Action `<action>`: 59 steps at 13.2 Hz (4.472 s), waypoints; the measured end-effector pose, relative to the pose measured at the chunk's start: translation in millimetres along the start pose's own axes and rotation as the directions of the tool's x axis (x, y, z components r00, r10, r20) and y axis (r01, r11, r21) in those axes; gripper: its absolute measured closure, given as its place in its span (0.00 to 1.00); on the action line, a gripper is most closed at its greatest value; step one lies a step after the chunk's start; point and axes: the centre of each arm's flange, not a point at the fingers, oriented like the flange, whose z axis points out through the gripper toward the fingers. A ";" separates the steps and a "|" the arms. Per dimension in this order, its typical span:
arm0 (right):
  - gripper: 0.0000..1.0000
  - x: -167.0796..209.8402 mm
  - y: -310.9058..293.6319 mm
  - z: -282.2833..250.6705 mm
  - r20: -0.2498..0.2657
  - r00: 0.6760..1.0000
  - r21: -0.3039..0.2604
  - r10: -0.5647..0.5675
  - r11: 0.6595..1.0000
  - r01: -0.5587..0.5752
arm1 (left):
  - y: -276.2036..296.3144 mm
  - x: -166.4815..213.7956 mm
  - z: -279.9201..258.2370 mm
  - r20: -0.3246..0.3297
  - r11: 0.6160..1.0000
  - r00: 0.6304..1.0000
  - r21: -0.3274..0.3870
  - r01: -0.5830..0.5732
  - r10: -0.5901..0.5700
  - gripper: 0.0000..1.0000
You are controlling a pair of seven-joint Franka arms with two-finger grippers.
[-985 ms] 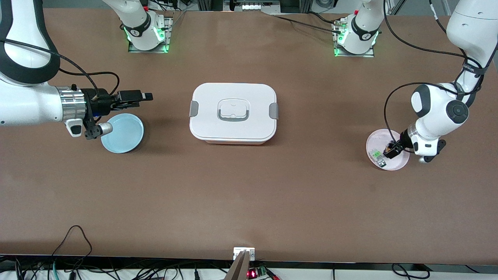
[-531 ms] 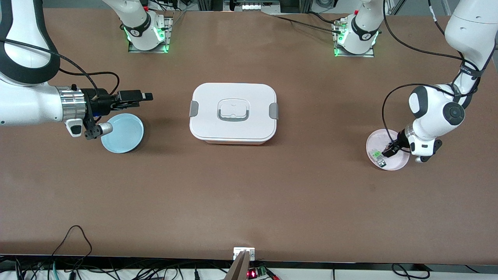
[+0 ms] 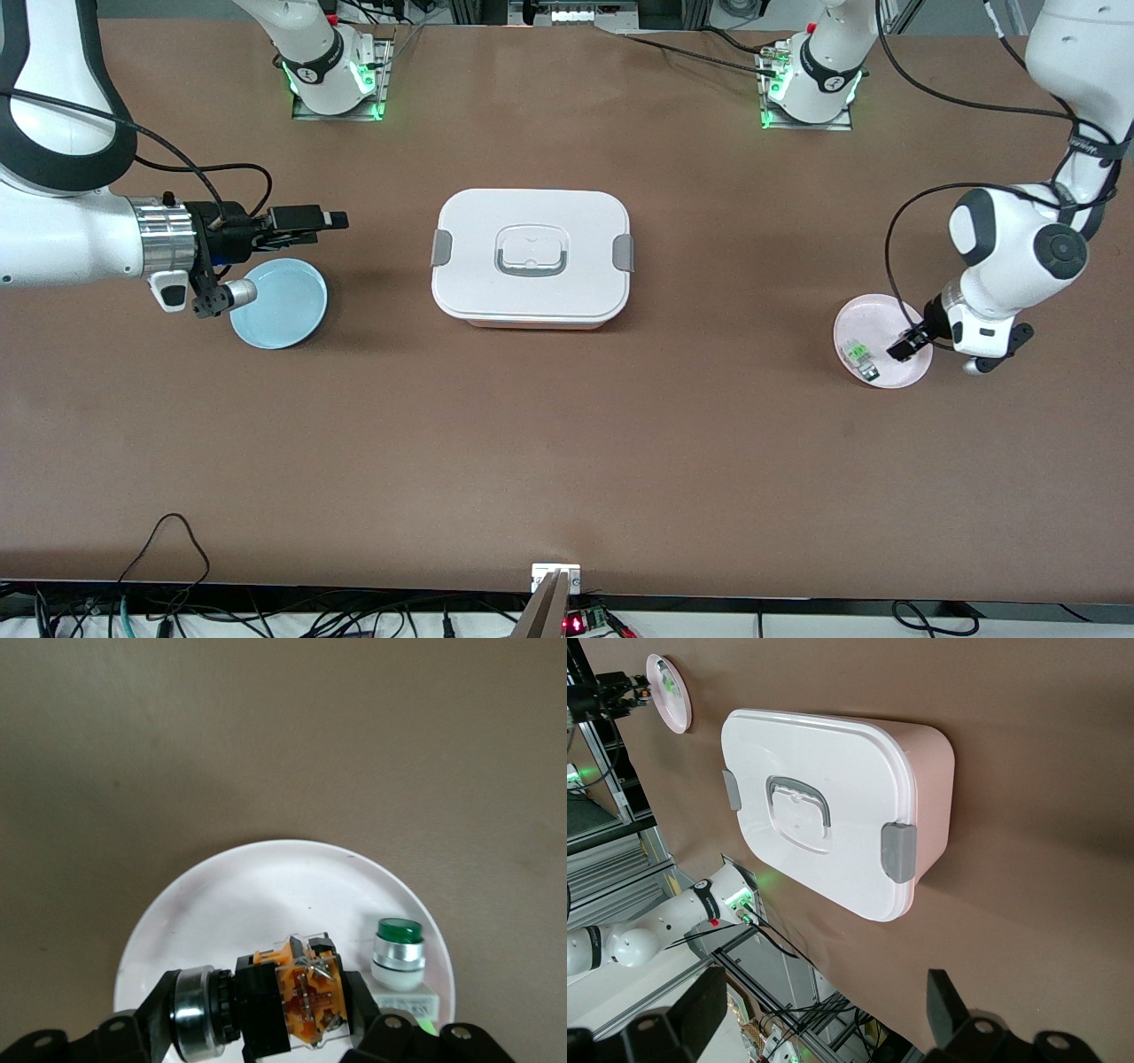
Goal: Transfer orange switch to right arm and place
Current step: 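Lift the switch with the left gripper toward the right gripper, then grasp the switch with the right gripper from the left gripper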
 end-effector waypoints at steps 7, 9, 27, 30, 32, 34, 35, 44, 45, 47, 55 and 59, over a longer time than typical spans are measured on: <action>0.00 -0.7 0.9 1.7 0.009 1.000 0.001 0.003 1.000 -0.003 | 25.4 4.9 -61.7 0.093 0.930 0.926 0.004 -0.367 0.365 0.22; 0.00 -0.8 2.9 4.1 0.014 1.000 0.002 0.008 1.000 -0.008 | 36.0 10.2 -80.1 0.133 0.902 0.893 -0.056 -0.427 0.431 0.22; 0.00 30.3 -27.6 71.1 -0.002 0.964 0.567 0.265 0.794 -0.217 | 318.5 -162.1 -168.6 -0.182 0.194 0.414 -0.673 -0.714 0.892 0.22; 0.00 31.5 -37.3 82.5 0.061 0.948 0.589 0.313 0.755 -0.287 | 342.9 -185.7 -180.3 -0.304 0.047 0.403 -0.747 -0.663 0.863 0.22; 0.00 32.6 -43.1 88.6 0.104 0.932 0.598 0.346 0.728 -0.337 | 369.4 -209.2 -188.7 -0.429 -0.048 0.422 -0.745 -0.666 0.799 0.22; 0.00 33.3 -48.0 91.5 0.135 0.921 0.613 0.365 0.700 -0.367 | 393.8 -241.5 -189.4 -0.522 -0.131 0.403 -0.718 -0.684 0.752 0.22; 0.00 33.6 -50.0 91.8 0.148 0.916 0.622 0.373 0.685 -0.379 | 402.0 -252.7 -186.3 -0.566 -0.171 0.391 -0.699 -0.694 0.726 0.22; 0.00 37.5 -47.4 107.1 0.270 0.845 0.634 0.462 0.575 -0.517 | 430.4 -308.6 -171.5 -0.759 -0.326 0.450 -0.624 -0.710 0.471 0.22; 0.00 37.4 -48.0 107.5 0.274 0.842 0.633 0.464 0.572 -0.521 | 430.4 -306.7 -165.4 -0.759 -0.326 0.450 -0.624 -0.710 0.471 0.22; 0.00 35.9 -54.0 112.4 0.294 0.835 0.623 0.465 0.569 -0.536 | 432.6 -301.8 -156.1 -0.757 -0.327 0.459 -0.629 -0.706 0.465 0.22; 0.00 30.2 -65.4 141.3 0.377 0.785 0.581 0.492 0.534 -0.614 | 440.9 -300.4 -155.3 -0.758 -0.337 0.471 -0.633 -0.697 0.450 0.22; 0.00 31.9 -67.6 142.3 0.401 0.770 0.593 0.496 0.500 -0.631 | 441.0 -300.4 -155.4 -0.759 -0.337 0.471 -0.633 -0.697 0.450 0.22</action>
